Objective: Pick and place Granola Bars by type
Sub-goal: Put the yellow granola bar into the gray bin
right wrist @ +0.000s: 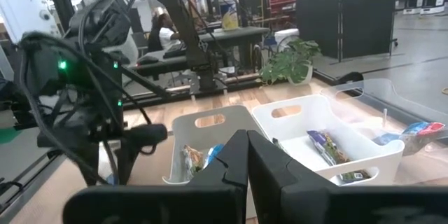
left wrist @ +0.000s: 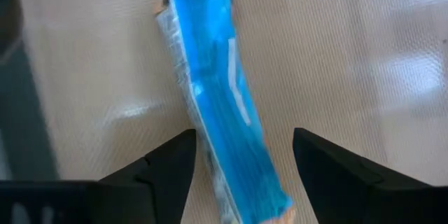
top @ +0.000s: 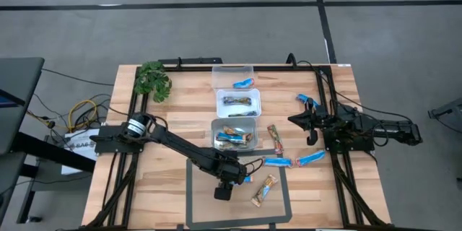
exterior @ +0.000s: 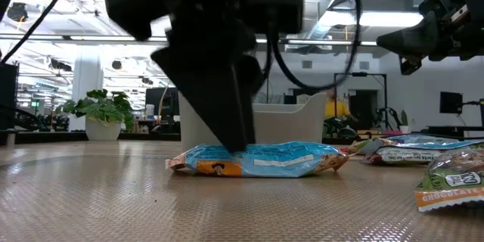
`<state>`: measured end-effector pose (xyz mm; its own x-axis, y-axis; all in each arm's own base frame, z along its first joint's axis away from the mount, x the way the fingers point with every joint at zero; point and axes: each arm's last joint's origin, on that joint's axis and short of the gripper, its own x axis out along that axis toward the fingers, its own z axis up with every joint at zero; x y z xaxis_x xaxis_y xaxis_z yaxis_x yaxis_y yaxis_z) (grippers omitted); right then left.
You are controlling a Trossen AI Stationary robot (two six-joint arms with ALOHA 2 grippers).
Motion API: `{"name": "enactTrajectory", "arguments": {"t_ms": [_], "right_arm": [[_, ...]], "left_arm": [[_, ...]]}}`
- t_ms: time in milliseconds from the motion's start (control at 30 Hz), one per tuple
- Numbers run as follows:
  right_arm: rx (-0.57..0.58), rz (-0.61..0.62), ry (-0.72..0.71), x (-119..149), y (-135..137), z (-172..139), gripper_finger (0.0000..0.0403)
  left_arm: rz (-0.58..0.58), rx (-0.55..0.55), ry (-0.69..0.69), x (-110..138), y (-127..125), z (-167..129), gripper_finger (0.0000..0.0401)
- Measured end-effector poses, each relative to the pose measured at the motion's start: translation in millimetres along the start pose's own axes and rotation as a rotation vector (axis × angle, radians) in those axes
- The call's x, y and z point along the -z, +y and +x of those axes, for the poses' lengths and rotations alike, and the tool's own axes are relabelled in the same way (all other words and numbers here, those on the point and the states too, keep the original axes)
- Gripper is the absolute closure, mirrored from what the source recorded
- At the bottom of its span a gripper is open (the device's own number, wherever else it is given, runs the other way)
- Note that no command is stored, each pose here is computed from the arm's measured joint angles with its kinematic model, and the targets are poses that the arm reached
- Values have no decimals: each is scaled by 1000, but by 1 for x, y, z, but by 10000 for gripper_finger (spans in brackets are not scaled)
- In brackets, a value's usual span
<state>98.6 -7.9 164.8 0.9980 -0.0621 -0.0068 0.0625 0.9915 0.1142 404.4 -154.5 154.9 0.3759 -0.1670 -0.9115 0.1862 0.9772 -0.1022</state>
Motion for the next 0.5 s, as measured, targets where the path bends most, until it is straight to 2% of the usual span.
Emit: {"name": "enactTrajectory", "arguments": {"t_ms": [267, 500], "right_arm": [[0, 0, 1, 0, 0, 0, 403], [0, 0, 0, 0, 0, 0, 403]], "left_arm": [[21, -10, 7, 1, 0, 1, 165], [24, -36, 26, 4, 0, 13, 165]]}}
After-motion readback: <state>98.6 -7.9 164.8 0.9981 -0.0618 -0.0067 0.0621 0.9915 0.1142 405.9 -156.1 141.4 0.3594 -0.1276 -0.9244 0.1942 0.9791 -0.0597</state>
